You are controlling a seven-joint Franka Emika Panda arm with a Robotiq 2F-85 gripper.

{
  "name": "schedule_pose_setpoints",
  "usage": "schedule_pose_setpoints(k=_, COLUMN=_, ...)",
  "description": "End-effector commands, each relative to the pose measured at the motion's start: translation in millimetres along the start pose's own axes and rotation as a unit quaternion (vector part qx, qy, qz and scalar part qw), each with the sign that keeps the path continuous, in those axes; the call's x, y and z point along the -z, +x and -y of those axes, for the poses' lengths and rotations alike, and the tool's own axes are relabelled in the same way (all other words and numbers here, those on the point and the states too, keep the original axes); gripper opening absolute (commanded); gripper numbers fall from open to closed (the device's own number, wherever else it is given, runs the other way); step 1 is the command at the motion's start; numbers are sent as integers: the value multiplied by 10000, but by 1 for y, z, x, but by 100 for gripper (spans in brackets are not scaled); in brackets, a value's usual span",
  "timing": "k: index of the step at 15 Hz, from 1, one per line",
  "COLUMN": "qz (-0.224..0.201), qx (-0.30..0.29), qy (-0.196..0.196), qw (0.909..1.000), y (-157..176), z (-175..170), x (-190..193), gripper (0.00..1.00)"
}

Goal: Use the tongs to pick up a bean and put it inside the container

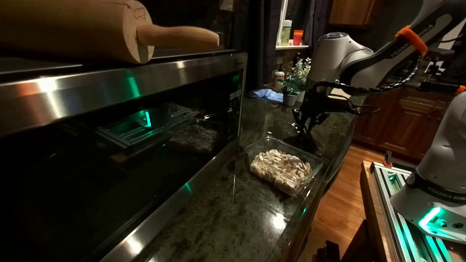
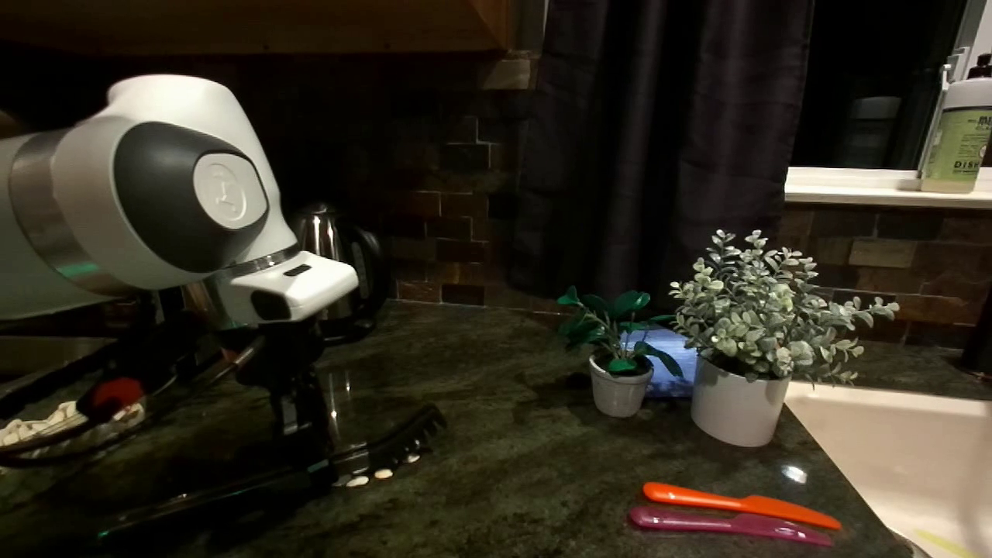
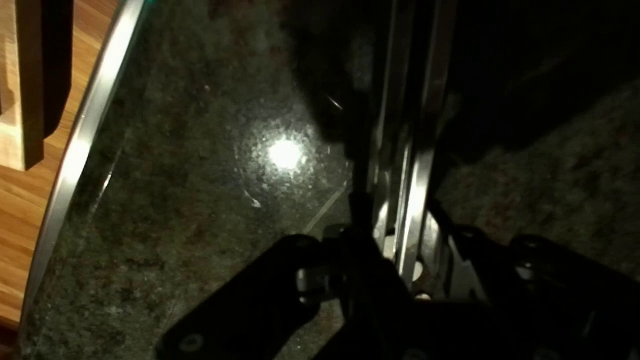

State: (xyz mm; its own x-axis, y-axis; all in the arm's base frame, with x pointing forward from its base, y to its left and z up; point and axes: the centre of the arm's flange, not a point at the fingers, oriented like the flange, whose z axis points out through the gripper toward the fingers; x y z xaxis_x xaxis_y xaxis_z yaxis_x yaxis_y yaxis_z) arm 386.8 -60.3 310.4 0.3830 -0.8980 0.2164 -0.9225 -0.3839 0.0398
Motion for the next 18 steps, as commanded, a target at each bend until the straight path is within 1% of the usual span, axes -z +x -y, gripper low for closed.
schedule_pose_setpoints(k=1, qz=42, qx=-53, qy=-10, qw=10000, y=-38, z=-47, x=1, gripper=7)
schedule_pose_setpoints(k=5, qz=79, qx=-59, qy=-84, qw=9999, y=-44, z=-44, x=13, gripper=7)
schedule_pose_setpoints(k=10, qz=156, qx=-115, qy=-292, qw=9994, y=-49, z=-47, x=18, gripper=7)
schedule_pose_setpoints(k=13, qz=220, qx=-141, qy=-308, qw=9992, y=-54, z=-47, x=22, gripper=7)
schedule_pose_setpoints(k=15, qz=267, qx=-206, qy=-279, qw=9990, y=-56, z=-46, x=32, gripper=7)
schedule_pose_setpoints(k=18, qz=293, qx=-300, qy=-284, qw=9987, y=-63, z=-47, x=57, gripper=7)
